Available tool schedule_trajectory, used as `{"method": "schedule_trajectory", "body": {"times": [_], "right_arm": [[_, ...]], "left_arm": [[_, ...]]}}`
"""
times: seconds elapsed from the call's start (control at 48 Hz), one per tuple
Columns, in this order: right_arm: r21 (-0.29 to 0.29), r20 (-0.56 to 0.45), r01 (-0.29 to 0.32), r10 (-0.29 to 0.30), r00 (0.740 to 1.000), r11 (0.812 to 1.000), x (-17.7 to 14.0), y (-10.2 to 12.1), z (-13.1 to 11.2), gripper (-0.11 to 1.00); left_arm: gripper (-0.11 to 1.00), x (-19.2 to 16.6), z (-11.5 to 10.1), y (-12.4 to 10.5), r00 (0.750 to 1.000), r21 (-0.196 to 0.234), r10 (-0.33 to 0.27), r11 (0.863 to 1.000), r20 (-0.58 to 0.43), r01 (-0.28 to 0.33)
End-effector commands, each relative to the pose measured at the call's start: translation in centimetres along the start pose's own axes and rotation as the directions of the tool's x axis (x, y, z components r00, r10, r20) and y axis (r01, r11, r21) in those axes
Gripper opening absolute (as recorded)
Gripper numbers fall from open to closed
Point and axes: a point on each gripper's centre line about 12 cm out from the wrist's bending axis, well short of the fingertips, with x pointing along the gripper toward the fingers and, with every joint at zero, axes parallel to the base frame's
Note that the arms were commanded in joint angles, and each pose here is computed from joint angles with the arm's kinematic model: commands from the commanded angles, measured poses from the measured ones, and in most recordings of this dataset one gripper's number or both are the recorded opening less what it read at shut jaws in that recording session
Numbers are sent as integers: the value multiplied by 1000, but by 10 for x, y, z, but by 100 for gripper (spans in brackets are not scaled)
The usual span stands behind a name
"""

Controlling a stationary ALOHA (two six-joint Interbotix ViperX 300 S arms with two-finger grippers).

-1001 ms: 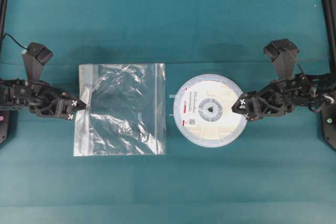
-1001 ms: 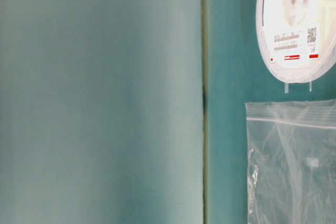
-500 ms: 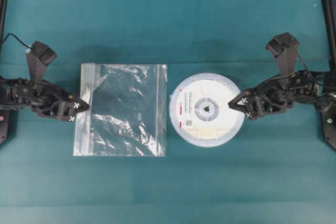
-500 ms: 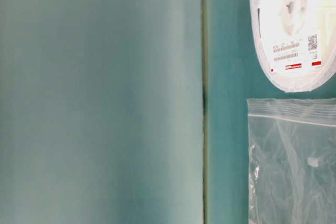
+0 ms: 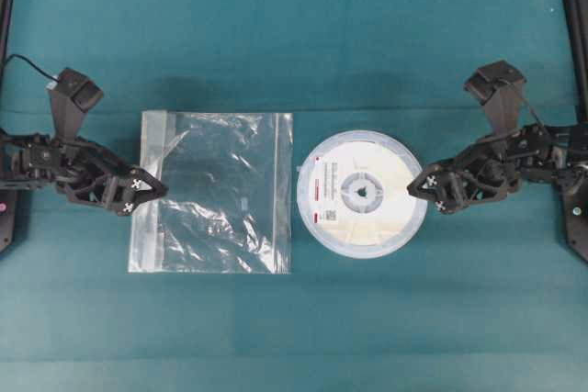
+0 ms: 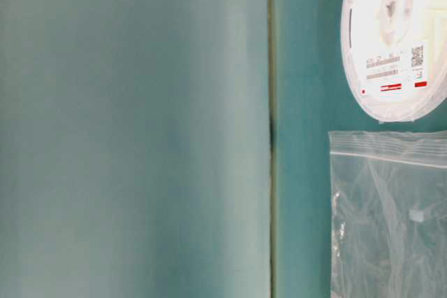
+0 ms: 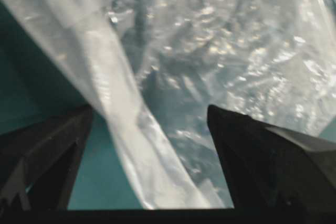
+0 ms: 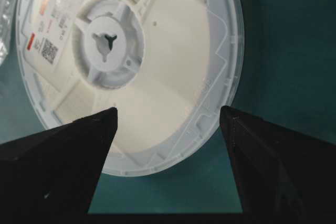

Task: Take out the reel from the clear zip bag.
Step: 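Open both grippers and release the bag and reel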

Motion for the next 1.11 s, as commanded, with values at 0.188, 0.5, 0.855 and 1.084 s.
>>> {"method": "schedule_trajectory", "body": {"times": [0.188,0.5,0.855,1.084], "right_arm": [[-79,66,-88,93,993,993,-14,21,14,90],[-207,130,-164,193,973,965,-40,42,26,90],[-345,165,-171,239,957,923,-65,46,28,90],[-434,195,-181,288,937,883,-79,51,30,90]], "left_arm": [[94,-23,6,-33,998,139,-65,988,-8,66],[94,-53,14,-42,995,224,-96,970,15,90],[94,-83,19,-48,986,408,-158,905,56,122],[94,-90,22,-52,979,532,-190,838,78,120]]}}
